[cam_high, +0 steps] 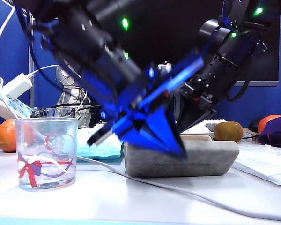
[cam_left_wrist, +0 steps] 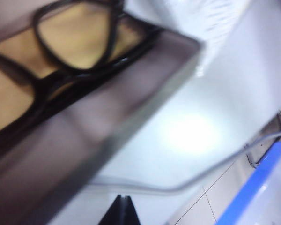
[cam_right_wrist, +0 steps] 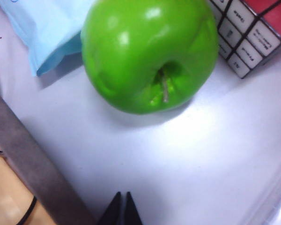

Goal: Pick up the glasses, fold the temples of the glasses, place the glasses into the glasses case, and finally close the glasses case.

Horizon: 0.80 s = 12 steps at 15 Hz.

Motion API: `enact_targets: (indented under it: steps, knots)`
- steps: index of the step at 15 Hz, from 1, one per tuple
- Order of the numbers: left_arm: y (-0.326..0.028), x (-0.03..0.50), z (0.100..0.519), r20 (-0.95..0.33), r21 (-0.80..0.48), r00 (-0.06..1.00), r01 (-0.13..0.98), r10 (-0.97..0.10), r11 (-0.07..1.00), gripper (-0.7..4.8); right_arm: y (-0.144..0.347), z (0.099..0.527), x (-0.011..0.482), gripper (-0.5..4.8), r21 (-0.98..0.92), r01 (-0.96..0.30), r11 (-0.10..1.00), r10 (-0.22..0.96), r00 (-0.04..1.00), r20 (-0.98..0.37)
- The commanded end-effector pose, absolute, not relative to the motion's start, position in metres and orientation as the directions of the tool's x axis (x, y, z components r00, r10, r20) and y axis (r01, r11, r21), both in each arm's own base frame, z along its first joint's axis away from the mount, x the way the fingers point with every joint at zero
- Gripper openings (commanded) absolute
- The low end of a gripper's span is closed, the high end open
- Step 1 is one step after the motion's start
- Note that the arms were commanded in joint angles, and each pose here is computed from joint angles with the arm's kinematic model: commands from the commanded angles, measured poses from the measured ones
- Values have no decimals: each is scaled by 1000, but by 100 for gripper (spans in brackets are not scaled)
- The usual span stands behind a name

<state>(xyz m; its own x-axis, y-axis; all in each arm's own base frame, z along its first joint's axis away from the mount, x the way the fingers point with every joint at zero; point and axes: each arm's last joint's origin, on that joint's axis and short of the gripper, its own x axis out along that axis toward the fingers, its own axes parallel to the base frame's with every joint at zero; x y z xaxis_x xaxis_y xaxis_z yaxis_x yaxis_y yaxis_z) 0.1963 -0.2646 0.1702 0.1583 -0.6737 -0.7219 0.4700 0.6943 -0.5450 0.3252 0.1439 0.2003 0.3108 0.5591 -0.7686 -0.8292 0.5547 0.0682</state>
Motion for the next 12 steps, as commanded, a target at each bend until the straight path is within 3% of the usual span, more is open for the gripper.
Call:
enact_targets:
  steps: [1, 12]
  knots:
    - [-269, 199, 165, -709, -554, 173, 462, -683, 692, -5, 145, 197, 326, -2, 80, -831, 550, 563, 298, -771]
    - [-272, 205, 160, -713, -509, 279, 426, -644, 748, -5, 144, 193, 319, -2, 163, -848, 504, 577, 191, -794]
